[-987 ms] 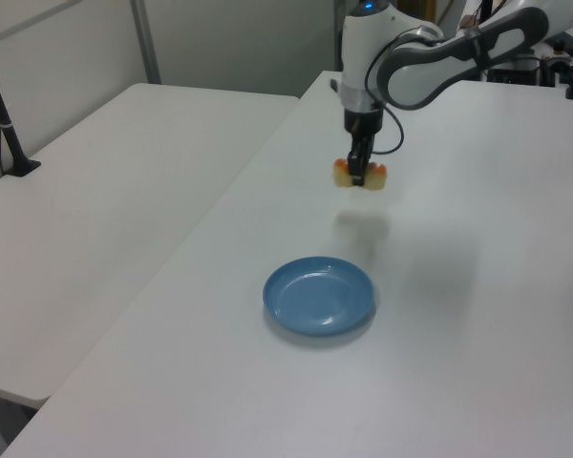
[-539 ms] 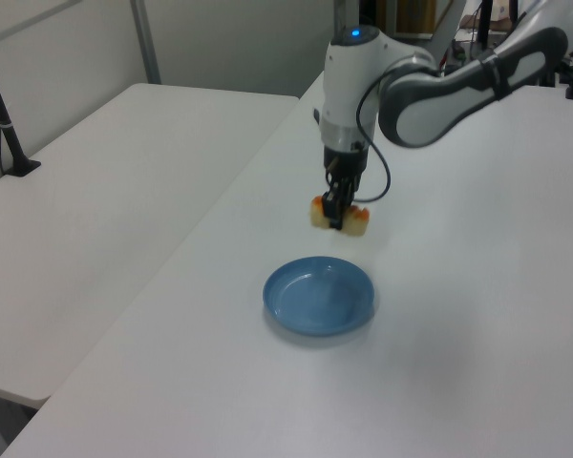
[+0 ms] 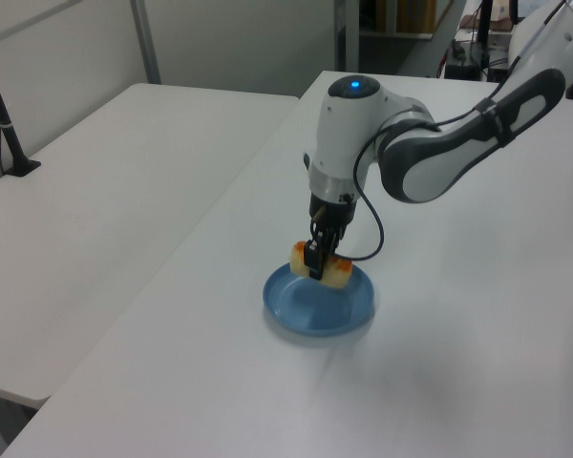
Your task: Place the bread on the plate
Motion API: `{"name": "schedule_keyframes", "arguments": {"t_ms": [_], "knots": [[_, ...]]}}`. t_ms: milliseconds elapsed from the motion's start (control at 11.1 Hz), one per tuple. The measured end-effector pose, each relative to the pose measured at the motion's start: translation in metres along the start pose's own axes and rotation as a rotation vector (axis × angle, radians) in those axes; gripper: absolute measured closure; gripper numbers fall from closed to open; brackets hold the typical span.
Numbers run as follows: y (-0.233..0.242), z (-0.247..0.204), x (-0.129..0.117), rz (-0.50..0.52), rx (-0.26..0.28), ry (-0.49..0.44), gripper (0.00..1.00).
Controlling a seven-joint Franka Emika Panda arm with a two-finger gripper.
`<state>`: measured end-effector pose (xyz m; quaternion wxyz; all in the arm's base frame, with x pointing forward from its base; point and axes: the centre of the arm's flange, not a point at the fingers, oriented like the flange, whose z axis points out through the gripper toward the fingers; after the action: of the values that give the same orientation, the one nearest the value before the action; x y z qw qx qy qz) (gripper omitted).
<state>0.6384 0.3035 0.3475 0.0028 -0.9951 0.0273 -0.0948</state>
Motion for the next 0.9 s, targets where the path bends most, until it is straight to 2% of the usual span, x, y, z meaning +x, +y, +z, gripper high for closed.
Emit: {"name": "schedule_keyframes", "arguments": {"t_ms": [90,180,359,449,628,808,898], "knots": [[-0.008,0.003,-0.004,0.01,0.004,0.001,0.52],[-0.014,0.005,-0.006,0.013,0.01,0.006,0.43],[-0.017,0.007,-0.008,0.014,0.011,0.005,0.13],[-0.017,0.007,-0.008,0.014,0.011,0.005,0.01],[-0.018,-0.001,-0.004,0.016,0.018,0.019,0.0],[-0.012,-0.032,0.01,0.032,0.033,0.064,0.0],[-0.002,-0.051,0.015,0.04,0.022,0.066,0.0]]}}
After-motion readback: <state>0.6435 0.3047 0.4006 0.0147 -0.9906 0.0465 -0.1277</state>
